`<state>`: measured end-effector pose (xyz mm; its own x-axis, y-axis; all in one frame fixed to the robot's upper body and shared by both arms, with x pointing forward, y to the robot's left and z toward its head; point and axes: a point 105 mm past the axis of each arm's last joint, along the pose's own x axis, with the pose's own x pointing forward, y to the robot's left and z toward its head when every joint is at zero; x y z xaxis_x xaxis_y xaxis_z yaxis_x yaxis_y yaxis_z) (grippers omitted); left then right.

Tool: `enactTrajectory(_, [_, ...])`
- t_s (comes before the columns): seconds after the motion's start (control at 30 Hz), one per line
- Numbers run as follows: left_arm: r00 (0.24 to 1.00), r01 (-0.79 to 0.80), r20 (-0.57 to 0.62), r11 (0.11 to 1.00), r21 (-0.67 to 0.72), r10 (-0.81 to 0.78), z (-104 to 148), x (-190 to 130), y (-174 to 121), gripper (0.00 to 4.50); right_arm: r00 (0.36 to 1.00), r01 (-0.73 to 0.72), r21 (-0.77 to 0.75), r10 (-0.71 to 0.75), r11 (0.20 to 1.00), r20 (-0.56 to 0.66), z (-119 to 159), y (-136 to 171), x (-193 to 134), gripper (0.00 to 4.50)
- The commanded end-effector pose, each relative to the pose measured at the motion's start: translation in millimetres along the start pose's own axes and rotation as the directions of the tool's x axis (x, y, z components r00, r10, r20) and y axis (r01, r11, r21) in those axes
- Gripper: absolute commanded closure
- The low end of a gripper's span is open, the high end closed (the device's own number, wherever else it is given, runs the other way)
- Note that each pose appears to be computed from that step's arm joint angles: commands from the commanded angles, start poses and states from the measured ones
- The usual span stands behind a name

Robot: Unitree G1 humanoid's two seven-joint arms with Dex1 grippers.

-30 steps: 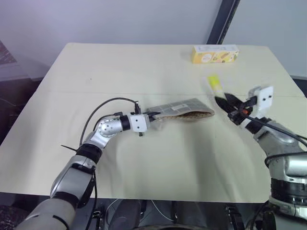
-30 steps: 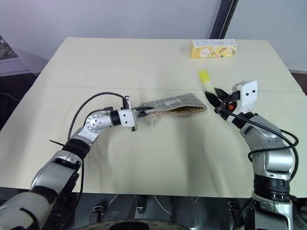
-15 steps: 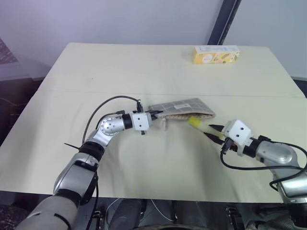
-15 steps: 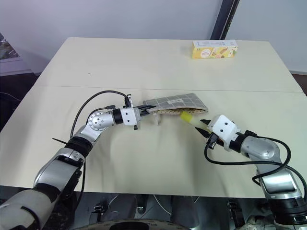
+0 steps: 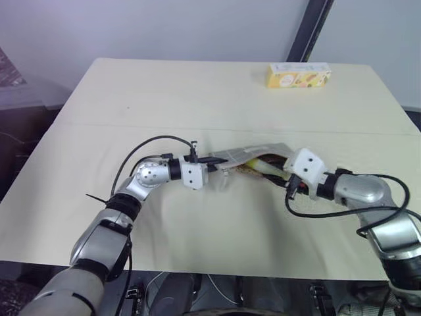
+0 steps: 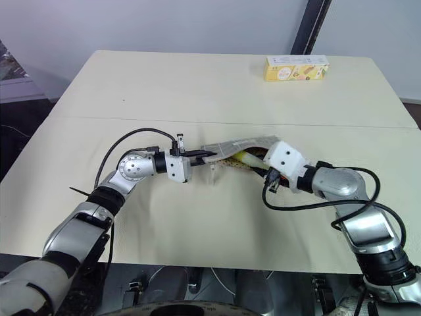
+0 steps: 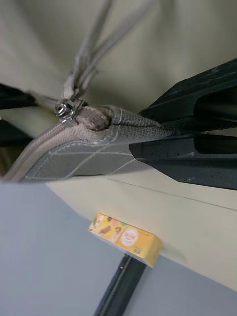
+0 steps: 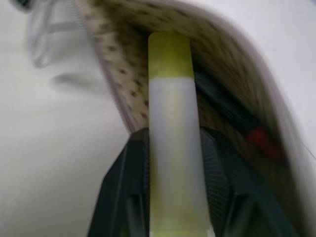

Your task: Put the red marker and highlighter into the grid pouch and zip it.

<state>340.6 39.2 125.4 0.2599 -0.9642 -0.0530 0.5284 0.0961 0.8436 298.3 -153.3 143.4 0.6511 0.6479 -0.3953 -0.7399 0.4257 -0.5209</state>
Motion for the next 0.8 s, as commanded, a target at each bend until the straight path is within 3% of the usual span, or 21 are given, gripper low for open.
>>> enactTrajectory(0.03, [0.996,-0.043,0.085,0.999,0.031,0.04,18.6,8.4,16.9,4.5,0.998,-0.022,-0.213,0.032,0.977,0.048,23.0,6.1,9.5,3.65])
enactTrajectory(0.13, [0.995,-0.039,0.094,0.999,0.032,0.035,20.4,8.0,16.8,4.5,0.998,0.012,-0.354,0.009,0.935,0.057,27.4,5.7,18.1,3.65])
enactTrajectory(0.23, [0.997,-0.036,0.071,0.999,0.023,0.034,15.7,4.9,16.3,4.5,0.997,0.008,-0.296,0.014,0.955,0.071,23.8,3.9,15.9,3.65])
enactTrajectory(0.47, [0.998,-0.051,0.04,0.998,-0.019,0.052,8.8,1.3,13.7,4.5,0.984,0.112,-0.115,-0.094,0.987,0.15,23.0,-12.5,-12.6,0.33])
enactTrajectory(0.5, [0.998,-0.05,0.039,0.998,-0.022,0.051,8.8,1.9,12.8,4.5,0.982,0.113,-0.085,-0.098,0.99,0.164,24.7,-11.9,-16.7,0.03])
enactTrajectory(0.8, [0.996,-0.083,0.027,0.993,-0.088,0.086,5.7,7.3,14.0,4.5,0.965,0.121,0.11,-0.143,0.986,0.219,41.5,-12.5,-45.1,0.03])
